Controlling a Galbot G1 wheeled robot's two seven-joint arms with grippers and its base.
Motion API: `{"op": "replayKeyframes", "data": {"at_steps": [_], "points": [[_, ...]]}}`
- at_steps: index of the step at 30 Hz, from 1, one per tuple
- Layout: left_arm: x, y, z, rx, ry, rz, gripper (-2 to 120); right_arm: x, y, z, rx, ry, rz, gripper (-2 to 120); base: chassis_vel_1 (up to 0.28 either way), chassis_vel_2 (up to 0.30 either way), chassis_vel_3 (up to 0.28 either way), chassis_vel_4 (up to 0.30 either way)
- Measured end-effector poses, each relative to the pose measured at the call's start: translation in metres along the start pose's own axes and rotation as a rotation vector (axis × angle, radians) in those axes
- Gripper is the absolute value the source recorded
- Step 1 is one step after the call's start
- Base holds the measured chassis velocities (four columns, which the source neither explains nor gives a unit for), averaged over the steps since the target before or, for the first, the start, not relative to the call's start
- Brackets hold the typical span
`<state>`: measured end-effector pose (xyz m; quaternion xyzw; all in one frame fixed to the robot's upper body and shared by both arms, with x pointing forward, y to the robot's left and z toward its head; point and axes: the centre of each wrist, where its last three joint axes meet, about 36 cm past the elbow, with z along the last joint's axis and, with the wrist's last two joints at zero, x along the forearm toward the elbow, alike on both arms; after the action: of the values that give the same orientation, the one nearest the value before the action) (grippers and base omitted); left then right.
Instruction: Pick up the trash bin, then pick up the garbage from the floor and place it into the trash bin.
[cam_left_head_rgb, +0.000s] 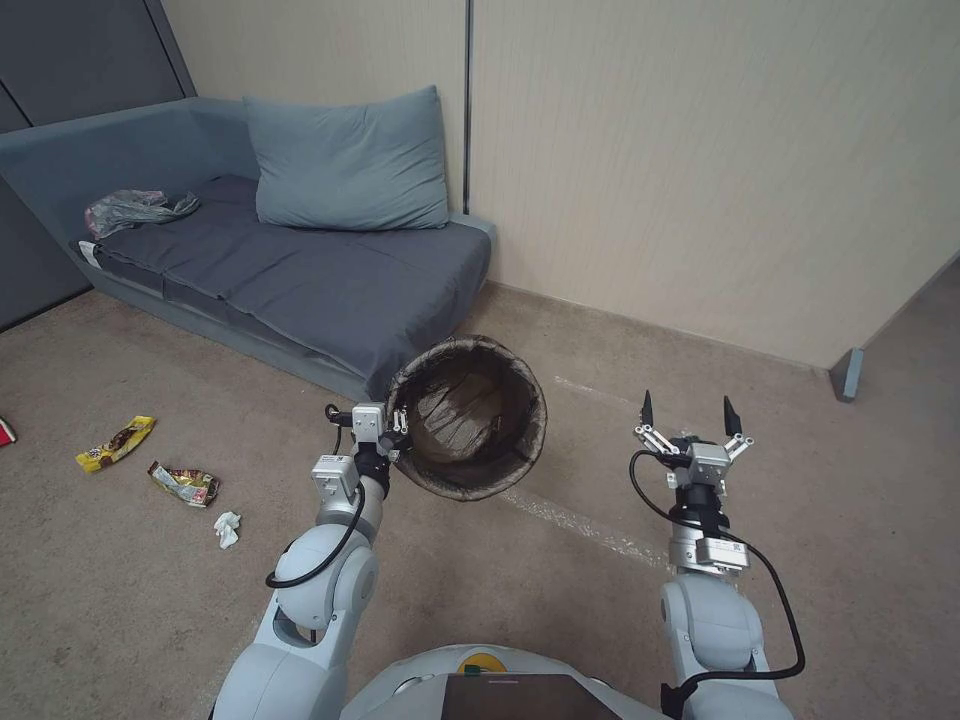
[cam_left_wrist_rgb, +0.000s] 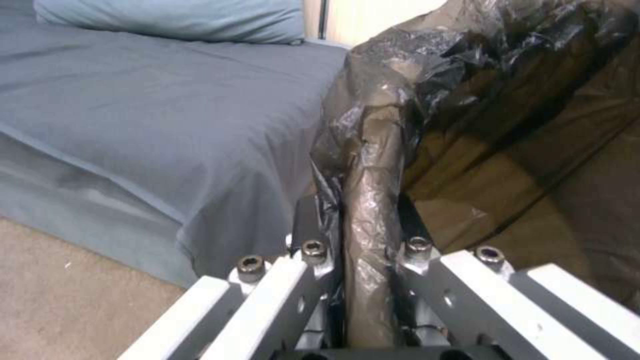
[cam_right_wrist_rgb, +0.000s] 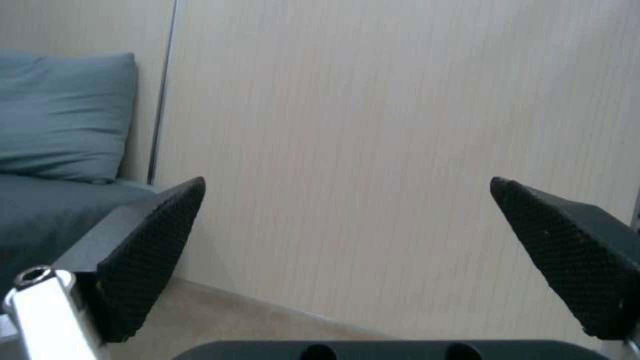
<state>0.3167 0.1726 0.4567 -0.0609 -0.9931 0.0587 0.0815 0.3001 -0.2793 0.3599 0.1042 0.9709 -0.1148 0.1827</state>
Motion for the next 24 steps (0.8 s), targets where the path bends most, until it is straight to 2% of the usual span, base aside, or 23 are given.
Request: {"op": "replayKeyframes", "data": {"at_steps": [13,16,17,19,20,21,22,23,24], "points": [[0.001,-0.001,0.002,-0.002,0.007,0.001,3,-0.015,-0.007,0.008,0.044,0.006,0.006,100,0.0,0.0,0.0,0.0],[0.004,-0.001,0.002,-0.004,0.009,0.001,3,-0.045,-0.021,0.02,0.066,0.102,0.013,100,0.0,0.0,0.0,0.0],[0.004,-0.001,0.002,-0.004,0.009,0.001,3,-0.045,-0.021,0.02,0.066,0.102,0.013,100,0.0,0.0,0.0,0.0],[0.005,0.0,0.003,-0.003,0.01,0.003,3,-0.063,-0.034,0.03,0.067,0.197,-0.019,100,0.0,0.0,0.0,0.0],[0.004,0.002,0.005,-0.005,0.012,0.007,3,-0.082,-0.045,0.046,0.078,0.294,-0.036,100,0.0,0.0,0.0,0.0],[0.004,0.002,0.005,-0.005,0.012,0.007,3,-0.082,-0.045,0.046,0.078,0.294,-0.036,100,0.0,0.0,0.0,0.0],[0.003,0.003,0.007,-0.006,0.017,0.008,3,-0.093,-0.052,0.055,0.087,0.34,-0.038,100,0.0,0.0,0.0,0.0],[-0.001,0.005,0.009,-0.01,0.024,0.009,3,-0.114,-0.067,0.075,0.094,0.447,-0.059,100,0.0,0.0,0.0,0.0],[-0.001,0.005,0.009,-0.01,0.024,0.009,3,-0.114,-0.067,0.075,0.094,0.447,-0.059,100,0.0,0.0,0.0,0.0]]}}
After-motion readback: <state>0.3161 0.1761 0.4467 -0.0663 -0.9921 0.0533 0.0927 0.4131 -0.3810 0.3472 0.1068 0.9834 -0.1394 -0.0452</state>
